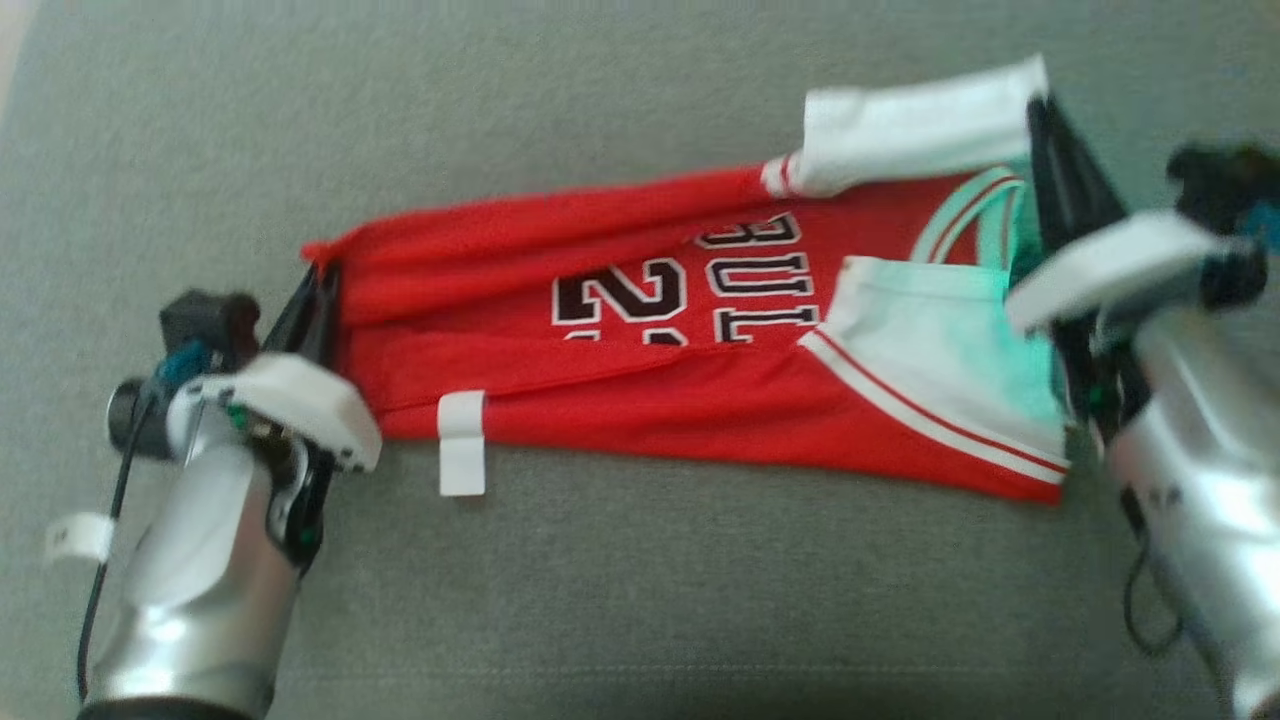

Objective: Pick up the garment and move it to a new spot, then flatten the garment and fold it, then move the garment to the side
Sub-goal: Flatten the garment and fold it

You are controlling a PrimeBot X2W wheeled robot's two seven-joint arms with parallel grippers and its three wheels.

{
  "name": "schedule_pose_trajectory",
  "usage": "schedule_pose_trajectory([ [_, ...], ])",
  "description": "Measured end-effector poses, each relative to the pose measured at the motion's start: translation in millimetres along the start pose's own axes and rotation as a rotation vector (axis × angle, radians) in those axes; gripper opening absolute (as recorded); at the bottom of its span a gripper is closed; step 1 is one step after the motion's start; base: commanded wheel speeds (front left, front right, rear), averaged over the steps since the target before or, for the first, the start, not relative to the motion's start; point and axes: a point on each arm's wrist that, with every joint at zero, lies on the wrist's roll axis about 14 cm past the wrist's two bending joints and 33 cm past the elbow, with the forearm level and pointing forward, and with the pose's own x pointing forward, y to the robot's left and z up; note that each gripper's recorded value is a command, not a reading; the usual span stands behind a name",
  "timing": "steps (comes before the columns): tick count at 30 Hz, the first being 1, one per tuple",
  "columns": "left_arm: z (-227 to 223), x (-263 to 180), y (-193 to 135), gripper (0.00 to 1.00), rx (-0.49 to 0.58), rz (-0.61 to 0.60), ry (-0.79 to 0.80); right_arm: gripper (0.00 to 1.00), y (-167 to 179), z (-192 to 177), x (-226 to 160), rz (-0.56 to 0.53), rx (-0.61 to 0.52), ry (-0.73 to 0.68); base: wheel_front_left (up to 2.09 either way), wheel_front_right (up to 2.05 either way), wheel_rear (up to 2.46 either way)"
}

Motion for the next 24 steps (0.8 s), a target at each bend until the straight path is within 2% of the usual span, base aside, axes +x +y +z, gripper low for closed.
schedule_pose_trajectory([
  [8, -14, -23, -9, 0.0, 0.008, 0.002, 0.024, 0.0, -8, -43, -79, -0.053, 0.152, 0.095, 0.0, 0.0, 0.0],
  [9, -16, -26, -8, 0.31, 0.011, 0.009, 0.029, 0.0, -5, -51, -86, -0.052, 0.17, 0.123, 0.0, 0.0, 0.0],
  [10, -18, -31, -6, 1.0, 0.004, 0.036, 0.03, 0.87, 4, -65, -97, -0.045, 0.218, 0.173, 0.0, 0.0, 0.0],
  [11, -18, -34, -4, 1.0, -0.005, 0.056, 0.025, 1.0, 8, -67, -100, -0.043, 0.236, 0.174, 0.0, 0.0, 0.0],
  [17, -17, -60, 6, 1.0, -0.046, 0.184, -0.015, 1.0, 0, -53, -98, -0.077, 0.26, 0.113, 0.0, 0.0, 0.0],
  [24, -26, -93, 8, 1.0, -0.12, 0.25, -0.03, 1.0, 7, -88, -97, -0.102, 0.221, 0.227, 0.0, 0.0, 0.0],
])
